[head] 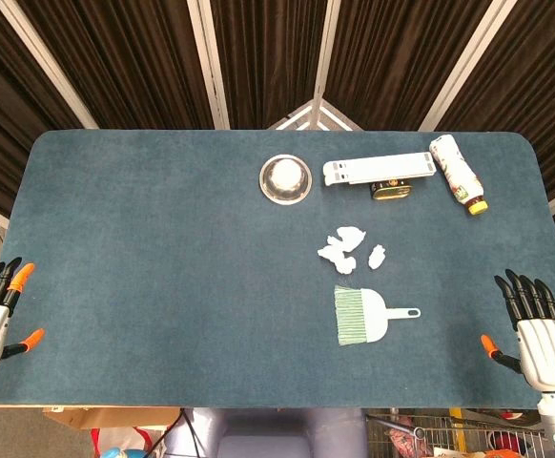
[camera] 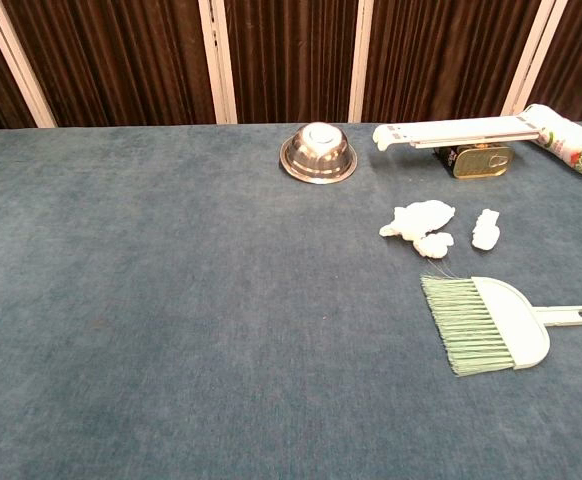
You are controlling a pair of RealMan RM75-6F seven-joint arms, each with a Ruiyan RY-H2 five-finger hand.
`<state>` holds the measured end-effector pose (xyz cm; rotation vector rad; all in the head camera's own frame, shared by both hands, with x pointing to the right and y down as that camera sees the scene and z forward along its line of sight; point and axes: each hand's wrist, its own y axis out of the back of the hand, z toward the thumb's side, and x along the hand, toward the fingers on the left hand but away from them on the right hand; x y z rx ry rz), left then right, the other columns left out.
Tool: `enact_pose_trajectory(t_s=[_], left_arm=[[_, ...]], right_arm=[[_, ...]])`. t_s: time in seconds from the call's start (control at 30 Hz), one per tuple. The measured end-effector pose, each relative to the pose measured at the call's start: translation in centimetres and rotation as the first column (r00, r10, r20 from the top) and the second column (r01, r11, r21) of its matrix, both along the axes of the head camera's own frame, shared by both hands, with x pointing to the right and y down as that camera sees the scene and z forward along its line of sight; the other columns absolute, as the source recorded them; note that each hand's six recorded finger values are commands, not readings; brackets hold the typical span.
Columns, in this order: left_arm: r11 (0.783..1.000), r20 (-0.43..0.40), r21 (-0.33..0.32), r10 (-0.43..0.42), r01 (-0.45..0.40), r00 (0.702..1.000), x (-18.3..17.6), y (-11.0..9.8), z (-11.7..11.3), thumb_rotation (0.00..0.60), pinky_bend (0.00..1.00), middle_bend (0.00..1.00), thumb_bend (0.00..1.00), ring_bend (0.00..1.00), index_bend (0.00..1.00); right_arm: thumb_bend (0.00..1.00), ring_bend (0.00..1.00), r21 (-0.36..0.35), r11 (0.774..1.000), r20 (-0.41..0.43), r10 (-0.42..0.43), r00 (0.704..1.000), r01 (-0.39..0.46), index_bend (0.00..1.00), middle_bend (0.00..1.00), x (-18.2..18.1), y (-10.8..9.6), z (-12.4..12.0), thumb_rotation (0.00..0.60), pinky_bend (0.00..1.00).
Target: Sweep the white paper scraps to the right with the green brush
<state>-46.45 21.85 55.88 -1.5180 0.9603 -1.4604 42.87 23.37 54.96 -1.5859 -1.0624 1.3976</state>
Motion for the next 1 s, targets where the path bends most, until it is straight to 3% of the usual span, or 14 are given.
enact_pose_trajectory(t_s=[0.5,0.57,0.63,0.73,0.83,1.0], left_arm=[[1.000,-0.004,0.004,-0.010,0.010,1.000,-0.1,0.0,-0.1,0.600,0.00,0.00,0.00,0.00,0.00],[1.000,-0.004,0.002,-0.014,0.014,1.000,-0.2,0.0,-0.1,0.600,0.00,0.00,0.00,0.00,0.00],[1.000,-0.005,0.004,-0.016,0.016,1.000,-0.2,-0.1,-0.1,0.600,0.00,0.00,0.00,0.00,0.00],[1.000,-0.008,0.007,-0.018,0.018,1.000,-0.2,-0.1,-0.2,0.600,0.00,0.00,0.00,0.00,0.00],[1.000,-0.007,0.007,-0.014,0.014,1.000,-0.1,-0.1,-0.1,0.600,0.00,0.00,0.00,0.00,0.00],[1.000,-0.008,0.007,-0.008,0.008,1.000,0.1,-0.1,-0.1,0.600,0.00,0.00,0.00,0.00,0.00]], right_arm=[[0.28,0.02,-0.009,1.000,0.016,0.000,1.000,0.000,0.00,0.02,-0.4,-0.1,0.2,0.600,0.01],[0.28,0.14,-0.013,1.000,0.018,-0.002,1.000,0.003,0.00,0.12,-0.6,-0.3,0.3,0.600,0.13],[0.28,0.40,-0.013,1.000,0.009,-0.005,1.000,0.005,0.00,0.36,-0.7,-0.5,0.5,0.600,0.41],[0.28,0.73,-0.015,1.000,-0.013,-0.016,1.000,0.015,0.05,0.68,-1.1,-1.0,0.8,0.600,0.68],[0.28,0.88,-0.038,0.999,-0.020,-0.028,0.999,0.027,0.13,0.84,-1.8,-1.4,1.7,0.600,0.81],[0.28,0.97,-0.106,0.993,-0.045,-0.062,0.997,0.057,0.23,0.93,-3.3,-2.0,3.7,0.600,0.86]])
